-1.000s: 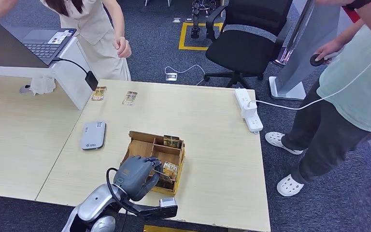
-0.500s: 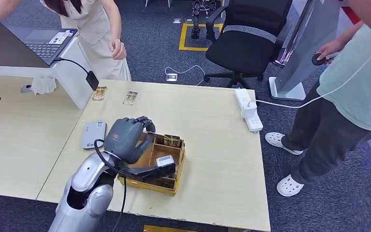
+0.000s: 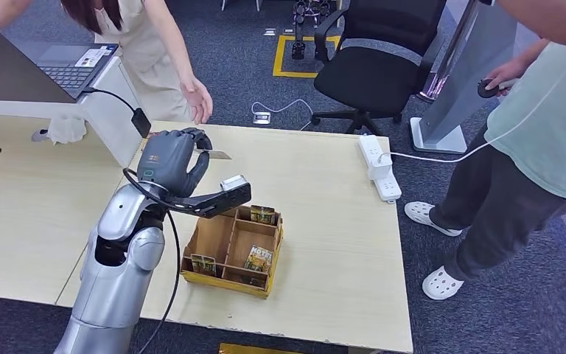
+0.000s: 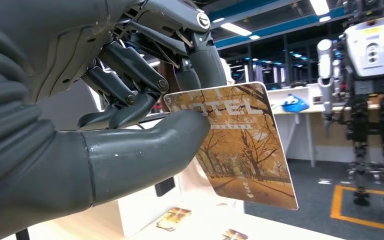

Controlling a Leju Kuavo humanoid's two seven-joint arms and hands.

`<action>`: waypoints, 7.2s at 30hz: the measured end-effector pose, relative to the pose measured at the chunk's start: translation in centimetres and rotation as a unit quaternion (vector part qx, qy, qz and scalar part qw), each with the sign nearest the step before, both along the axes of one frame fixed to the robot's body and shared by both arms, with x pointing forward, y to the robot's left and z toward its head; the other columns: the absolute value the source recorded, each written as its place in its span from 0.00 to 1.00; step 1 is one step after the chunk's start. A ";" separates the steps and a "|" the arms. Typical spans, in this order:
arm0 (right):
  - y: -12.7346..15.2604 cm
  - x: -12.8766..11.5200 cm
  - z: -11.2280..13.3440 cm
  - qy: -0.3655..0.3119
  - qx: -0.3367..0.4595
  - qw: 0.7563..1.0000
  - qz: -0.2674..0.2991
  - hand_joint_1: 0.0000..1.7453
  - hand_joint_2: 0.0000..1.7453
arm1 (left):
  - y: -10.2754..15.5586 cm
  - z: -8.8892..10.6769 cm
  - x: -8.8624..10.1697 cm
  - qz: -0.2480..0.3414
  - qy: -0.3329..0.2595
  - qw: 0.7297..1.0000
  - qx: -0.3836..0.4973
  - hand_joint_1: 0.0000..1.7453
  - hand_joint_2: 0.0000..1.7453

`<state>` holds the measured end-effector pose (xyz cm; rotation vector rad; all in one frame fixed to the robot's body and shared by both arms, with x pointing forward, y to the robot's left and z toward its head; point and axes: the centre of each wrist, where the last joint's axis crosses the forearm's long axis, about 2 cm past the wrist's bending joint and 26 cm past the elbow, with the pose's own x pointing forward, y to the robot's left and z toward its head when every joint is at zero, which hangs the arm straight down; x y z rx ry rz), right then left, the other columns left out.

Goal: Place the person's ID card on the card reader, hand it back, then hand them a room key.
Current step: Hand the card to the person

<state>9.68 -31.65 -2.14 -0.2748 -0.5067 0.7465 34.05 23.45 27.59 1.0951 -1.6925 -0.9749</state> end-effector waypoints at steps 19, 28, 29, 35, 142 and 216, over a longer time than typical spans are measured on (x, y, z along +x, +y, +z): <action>0.4 0.5 0.1 -0.004 0.004 1.000 0.014 0.00 1.00 | 3.5 0.0 3.0 0.124 0.011 0.992 0.036 1.00 1.00; 0.5 0.6 0.1 -0.004 0.006 1.000 0.014 0.00 1.00 | 3.8 -0.3 3.2 0.124 0.015 0.992 0.033 1.00 1.00; 0.5 0.6 0.2 -0.004 0.006 1.000 0.014 0.00 1.00 | 3.8 -0.3 3.2 0.124 0.016 0.992 0.032 1.00 1.00; 0.5 0.6 0.2 -0.004 0.008 1.000 0.016 0.00 1.00 | 4.0 -0.4 3.2 0.126 0.019 0.992 0.027 1.00 1.00; -0.6 -0.5 1.9 -0.025 -0.005 0.997 -0.067 0.00 1.00 | 27.5 -6.7 -16.7 0.559 0.111 0.821 0.017 0.00 1.00; 1.6 -2.3 -0.6 0.011 0.084 0.981 -0.173 0.00 1.00 | 8.7 -28.8 -26.7 0.343 0.553 0.685 -0.327 0.00 0.00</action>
